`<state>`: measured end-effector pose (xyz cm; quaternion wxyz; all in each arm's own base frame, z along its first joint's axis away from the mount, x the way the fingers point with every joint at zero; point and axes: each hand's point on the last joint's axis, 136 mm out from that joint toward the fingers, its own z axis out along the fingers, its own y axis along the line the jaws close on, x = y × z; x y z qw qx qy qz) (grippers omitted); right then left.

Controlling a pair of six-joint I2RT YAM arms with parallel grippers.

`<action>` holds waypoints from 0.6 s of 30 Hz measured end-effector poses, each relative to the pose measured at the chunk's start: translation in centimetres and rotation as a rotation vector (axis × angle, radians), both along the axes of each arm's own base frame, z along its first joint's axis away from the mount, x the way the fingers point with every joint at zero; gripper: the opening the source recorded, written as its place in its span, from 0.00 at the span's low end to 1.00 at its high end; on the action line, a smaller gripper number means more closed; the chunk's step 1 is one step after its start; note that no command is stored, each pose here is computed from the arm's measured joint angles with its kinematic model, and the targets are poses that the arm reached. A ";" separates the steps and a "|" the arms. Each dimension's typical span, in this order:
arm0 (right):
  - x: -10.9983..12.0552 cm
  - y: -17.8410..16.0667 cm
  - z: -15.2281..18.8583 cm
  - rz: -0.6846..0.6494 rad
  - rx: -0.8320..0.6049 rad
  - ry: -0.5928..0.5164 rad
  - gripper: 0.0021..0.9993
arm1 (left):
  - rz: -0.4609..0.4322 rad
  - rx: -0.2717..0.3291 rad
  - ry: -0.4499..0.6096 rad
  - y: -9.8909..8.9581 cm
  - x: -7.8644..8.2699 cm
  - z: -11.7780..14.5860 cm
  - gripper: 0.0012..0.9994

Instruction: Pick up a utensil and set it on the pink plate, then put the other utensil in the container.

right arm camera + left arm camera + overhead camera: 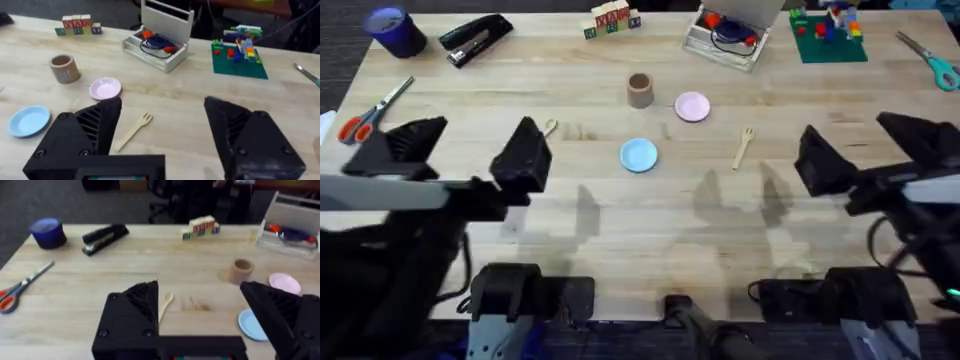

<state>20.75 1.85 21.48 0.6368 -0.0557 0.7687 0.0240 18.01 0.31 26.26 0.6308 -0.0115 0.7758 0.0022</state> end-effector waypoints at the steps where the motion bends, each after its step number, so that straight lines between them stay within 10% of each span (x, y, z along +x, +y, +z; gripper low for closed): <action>1: -0.4 0.0 0.4 0.000 0.000 0.024 0.99 | 0.000 0.000 0.026 0.0 -0.3 0.4 0.99; 18: -0.3 -0.1 7.9 0.002 -0.029 0.354 1.00 | -0.023 0.076 0.375 0.1 -0.2 7.0 0.99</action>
